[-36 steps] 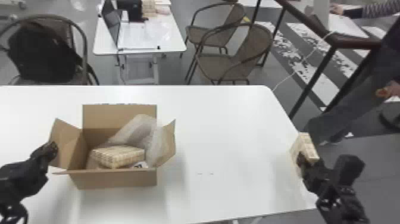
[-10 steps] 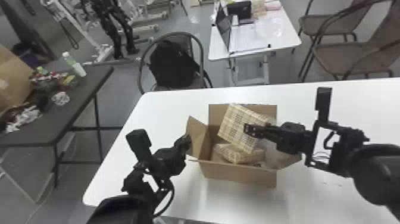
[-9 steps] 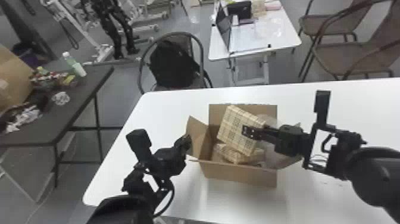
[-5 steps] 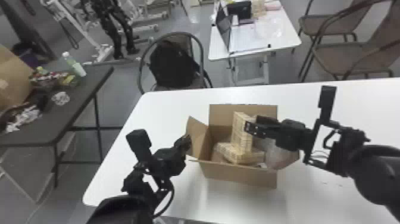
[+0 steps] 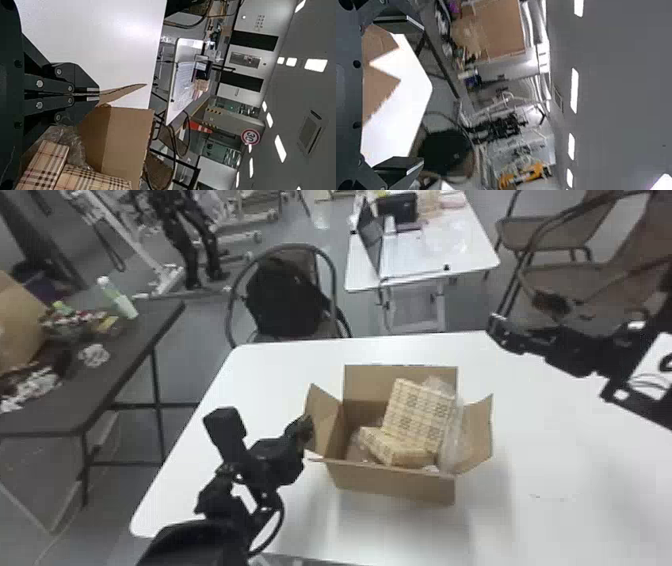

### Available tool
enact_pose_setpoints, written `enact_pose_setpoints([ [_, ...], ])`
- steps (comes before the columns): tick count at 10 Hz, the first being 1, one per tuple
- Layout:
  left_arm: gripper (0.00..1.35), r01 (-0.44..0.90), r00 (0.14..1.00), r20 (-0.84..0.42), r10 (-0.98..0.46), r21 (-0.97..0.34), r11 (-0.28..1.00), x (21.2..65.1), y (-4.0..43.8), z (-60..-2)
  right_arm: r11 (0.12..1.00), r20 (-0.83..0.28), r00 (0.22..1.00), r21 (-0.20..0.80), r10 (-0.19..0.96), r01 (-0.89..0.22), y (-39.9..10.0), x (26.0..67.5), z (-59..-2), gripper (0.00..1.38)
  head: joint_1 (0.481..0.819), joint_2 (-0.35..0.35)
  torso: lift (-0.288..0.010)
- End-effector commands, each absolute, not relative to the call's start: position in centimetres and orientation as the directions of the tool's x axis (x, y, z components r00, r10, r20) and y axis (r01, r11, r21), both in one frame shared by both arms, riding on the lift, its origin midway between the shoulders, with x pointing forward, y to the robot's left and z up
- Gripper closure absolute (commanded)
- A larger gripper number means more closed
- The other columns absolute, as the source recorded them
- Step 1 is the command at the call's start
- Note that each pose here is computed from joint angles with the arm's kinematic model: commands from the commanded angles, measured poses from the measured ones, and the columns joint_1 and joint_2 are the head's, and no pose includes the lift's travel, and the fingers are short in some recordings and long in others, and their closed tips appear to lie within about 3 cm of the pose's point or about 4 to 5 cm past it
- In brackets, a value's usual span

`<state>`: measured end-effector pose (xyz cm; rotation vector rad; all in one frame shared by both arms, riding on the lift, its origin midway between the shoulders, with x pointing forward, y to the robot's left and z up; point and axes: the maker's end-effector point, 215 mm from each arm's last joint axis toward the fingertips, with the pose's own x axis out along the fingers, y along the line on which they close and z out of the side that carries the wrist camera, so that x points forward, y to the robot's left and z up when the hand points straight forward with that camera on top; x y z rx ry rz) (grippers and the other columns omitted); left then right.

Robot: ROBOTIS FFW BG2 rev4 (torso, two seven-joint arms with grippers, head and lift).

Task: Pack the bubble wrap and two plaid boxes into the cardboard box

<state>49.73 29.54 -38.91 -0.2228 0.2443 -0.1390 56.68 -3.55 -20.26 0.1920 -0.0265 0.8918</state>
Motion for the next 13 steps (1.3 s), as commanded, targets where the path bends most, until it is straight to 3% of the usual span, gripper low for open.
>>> enact_pose_setpoints([
  [1,1.19,0.107,0.962,-0.220,-0.160,-0.235,0.966,49.7,29.6,-38.8,0.736,0.134,0.741,0.090,0.658,-0.671,-10.5,56.1,-18.0,0.13,0.676,0.275,-0.090],
  [3,1.19,0.097,0.965,-0.217,-0.148,-0.231,0.968,49.5,30.3,-38.8,0.905,0.088,0.901,-0.026,0.424,-0.424,-21.0,54.2,-20.7,0.13,0.670,0.193,-0.090],
  [6,1.19,0.088,0.968,-0.211,-0.138,-0.233,0.968,49.2,30.9,-38.8,0.971,-0.022,0.971,0.018,0.239,-0.238,-28.1,48.8,-32.0,0.13,0.695,0.058,-0.090],
  [10,1.19,0.086,0.968,-0.211,-0.137,-0.233,0.969,49.2,31.0,-38.8,0.978,-0.111,0.975,0.092,0.195,-0.185,-29.5,44.6,-40.1,0.13,0.695,0.017,-0.090],
  [13,1.19,0.042,0.968,-0.232,-0.097,-0.230,0.972,48.8,32.6,-39.5,0.972,-0.127,0.967,0.102,0.223,-0.210,-28.2,45.1,-41.4,0.13,0.695,0.032,-0.090],
])
